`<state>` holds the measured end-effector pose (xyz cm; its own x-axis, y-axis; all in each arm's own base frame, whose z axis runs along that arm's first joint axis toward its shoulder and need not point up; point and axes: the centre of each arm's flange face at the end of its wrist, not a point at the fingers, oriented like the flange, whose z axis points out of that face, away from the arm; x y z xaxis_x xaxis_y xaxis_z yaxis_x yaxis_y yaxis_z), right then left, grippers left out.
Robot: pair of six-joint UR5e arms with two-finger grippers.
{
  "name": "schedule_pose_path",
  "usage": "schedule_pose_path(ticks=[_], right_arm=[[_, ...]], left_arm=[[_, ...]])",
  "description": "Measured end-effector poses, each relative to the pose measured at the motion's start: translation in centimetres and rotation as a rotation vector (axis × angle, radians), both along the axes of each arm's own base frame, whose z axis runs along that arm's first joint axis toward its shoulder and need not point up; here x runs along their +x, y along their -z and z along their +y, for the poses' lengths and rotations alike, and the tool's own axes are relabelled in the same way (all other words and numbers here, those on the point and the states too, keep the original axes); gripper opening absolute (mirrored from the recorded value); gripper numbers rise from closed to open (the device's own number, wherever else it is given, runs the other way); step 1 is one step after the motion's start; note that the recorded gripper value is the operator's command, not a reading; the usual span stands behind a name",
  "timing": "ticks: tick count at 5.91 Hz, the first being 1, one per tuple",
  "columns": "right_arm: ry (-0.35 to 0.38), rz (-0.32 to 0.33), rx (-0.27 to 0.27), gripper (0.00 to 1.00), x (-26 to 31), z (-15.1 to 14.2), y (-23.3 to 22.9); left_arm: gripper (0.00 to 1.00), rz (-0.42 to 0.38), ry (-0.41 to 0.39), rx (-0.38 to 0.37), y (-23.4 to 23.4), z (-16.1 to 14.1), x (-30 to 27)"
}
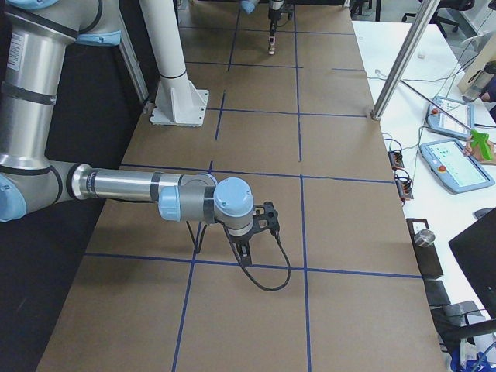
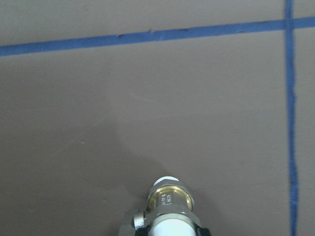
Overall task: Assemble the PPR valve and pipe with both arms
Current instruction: 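Carry the valve with the left gripper to the table center, upright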
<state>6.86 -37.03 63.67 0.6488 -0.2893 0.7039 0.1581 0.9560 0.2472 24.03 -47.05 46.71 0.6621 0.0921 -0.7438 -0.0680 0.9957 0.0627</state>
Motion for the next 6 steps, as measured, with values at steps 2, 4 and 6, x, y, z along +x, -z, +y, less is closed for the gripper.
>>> schedule_pose_path(ticks=[2, 4, 6], right_arm=[[0.003, -0.027, 0.005, 1.0, -0.2, 0.1, 0.3], [0.003, -0.063, 0.015, 1.0, -0.4, 0.4, 0.3], [0.005, -0.077, 0.023, 1.0, -0.5, 0.7, 0.3]], left_arm=[[0.0, 0.117, 0.041, -0.056, 12.1, -0.1, 9.6], [0.0, 0.154, 0.092, -0.096, 25.4, 2.6, 21.6], [0.0, 0.107, 0.15, -0.111, 33.3, 0.6, 30.5]])
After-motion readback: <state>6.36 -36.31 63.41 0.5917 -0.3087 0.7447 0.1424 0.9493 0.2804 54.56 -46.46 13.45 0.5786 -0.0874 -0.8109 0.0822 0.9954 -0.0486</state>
